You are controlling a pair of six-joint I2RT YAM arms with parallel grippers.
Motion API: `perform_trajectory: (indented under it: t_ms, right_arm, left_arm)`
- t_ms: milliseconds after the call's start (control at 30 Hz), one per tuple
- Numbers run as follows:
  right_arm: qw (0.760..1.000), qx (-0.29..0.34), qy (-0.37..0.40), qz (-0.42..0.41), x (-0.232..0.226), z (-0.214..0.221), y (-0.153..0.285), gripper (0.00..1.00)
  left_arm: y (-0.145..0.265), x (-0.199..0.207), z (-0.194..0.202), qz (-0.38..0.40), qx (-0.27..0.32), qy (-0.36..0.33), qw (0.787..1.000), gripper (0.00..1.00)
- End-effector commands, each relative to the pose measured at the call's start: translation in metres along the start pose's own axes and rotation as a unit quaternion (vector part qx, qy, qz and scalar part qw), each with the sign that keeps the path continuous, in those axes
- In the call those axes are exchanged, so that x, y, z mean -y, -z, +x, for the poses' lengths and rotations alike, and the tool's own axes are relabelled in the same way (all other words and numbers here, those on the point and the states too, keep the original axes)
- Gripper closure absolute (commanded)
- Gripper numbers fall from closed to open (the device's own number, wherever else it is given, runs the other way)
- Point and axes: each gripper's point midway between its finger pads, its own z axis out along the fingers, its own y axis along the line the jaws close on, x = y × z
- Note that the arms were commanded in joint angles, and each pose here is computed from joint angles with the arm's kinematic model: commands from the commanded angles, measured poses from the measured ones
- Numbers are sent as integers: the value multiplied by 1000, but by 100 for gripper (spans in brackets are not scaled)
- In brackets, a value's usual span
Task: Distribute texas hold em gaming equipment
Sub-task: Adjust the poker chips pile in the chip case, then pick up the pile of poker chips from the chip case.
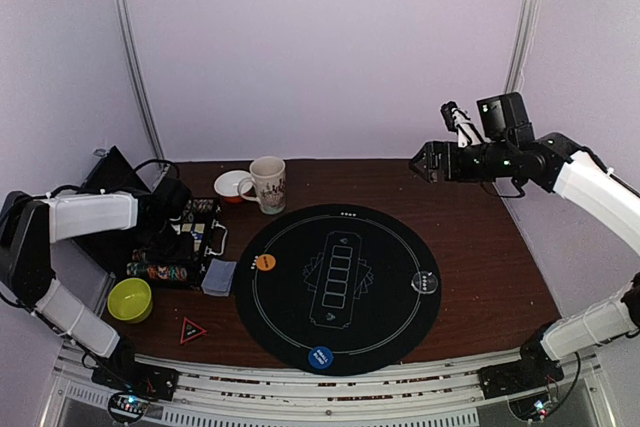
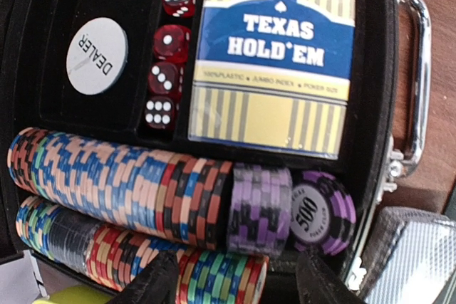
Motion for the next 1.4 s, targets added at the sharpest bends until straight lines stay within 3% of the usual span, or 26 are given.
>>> perform_trajectory:
  t_ms: [0,133,433,600,1100,1367]
  right_arm:
    - [1000,-5,5,8,3,-4,-4,0]
    - [1000,-8,4,6,2,-3,-8,0]
    - [1000,-15,5,2,0,-4,-19,0]
    - [1000,-18,12,4,1,-5,-19,0]
    - [999,-31,17,10,5,4,-20,0]
    - [999,-28,20,16,6,2,-18,0]
  left_arm:
    - [-13,-5,19,-3,-22,8,1000,42]
    - [-9,4,21,28,-21,12,999,51]
    - [12,5,7,39,29,3,999,50]
    - [7,-8,9,-7,12,-8,1000,46]
    - [27,15,2,70,29,-24,997,36]
    - [-3,17,21,56,-35,-40,997,32]
